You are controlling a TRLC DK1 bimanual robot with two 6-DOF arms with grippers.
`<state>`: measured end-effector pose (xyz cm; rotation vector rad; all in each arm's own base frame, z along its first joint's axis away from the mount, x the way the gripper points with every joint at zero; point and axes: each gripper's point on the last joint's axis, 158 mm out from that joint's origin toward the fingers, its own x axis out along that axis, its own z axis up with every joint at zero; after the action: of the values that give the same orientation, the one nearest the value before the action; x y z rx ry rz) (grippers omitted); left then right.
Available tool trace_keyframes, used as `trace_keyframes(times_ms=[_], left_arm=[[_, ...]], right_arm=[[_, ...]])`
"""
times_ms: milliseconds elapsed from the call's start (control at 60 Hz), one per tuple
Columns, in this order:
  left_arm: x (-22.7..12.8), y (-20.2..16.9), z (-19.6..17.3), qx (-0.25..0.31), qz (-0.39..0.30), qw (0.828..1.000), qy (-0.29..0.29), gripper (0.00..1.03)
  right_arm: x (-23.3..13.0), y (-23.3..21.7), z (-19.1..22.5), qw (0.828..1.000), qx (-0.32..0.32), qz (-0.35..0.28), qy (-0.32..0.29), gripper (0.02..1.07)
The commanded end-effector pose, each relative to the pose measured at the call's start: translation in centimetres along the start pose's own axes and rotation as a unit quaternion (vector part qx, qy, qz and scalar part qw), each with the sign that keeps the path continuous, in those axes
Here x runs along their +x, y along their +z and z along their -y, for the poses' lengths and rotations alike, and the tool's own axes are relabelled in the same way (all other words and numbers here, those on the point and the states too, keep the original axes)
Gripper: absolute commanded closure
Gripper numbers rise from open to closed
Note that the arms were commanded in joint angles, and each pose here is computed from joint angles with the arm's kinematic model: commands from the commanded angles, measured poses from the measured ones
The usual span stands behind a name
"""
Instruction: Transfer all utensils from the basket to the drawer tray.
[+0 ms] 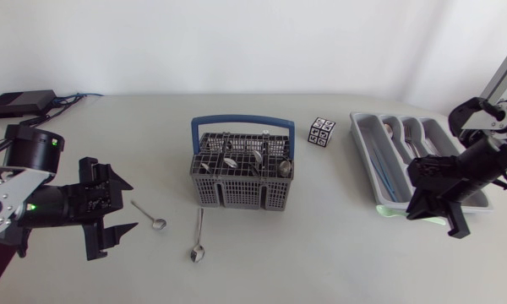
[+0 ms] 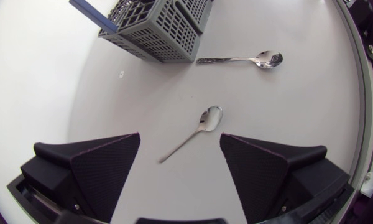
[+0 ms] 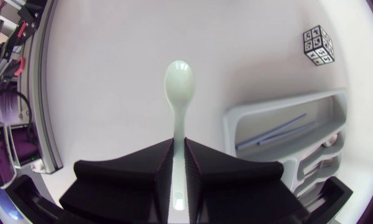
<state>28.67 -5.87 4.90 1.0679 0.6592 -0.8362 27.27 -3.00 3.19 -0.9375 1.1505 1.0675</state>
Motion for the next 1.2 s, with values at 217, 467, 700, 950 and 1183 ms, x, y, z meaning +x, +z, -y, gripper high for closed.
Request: trace_keyframes(times_ms=[217,467,700,950,1183], left_arm=[[0.8,-1.0,1.6,0.022,-0.009,1.0,-0.016,0.12],[1.1,-1.3,1.8,0.044,-0.007,0.999,-0.007,0.12],[1.7,-1.3,2.2,0.053,-0.007,0.999,-0.011,0.12],[2.8,-2.5,4.1,0.111,-0.023,0.993,-0.038,0.16],[4.0,-3.0,3.3,0.162,-0.046,0.984,-0.05,0.18]], right_arm=[[-0.3,-8.3,5.7,0.999,-0.026,-0.006,-0.022,1.02],[0.0,-13.0,10.0,0.997,-0.033,-0.037,-0.056,1.02],[3.4,-15.3,11.4,0.993,-0.044,-0.088,-0.058,0.9],[1.7,-14.7,10.7,0.992,-0.036,-0.093,-0.072,0.33],[-2.6,-9.5,7.2,0.995,-0.05,-0.045,-0.075,0.06]])
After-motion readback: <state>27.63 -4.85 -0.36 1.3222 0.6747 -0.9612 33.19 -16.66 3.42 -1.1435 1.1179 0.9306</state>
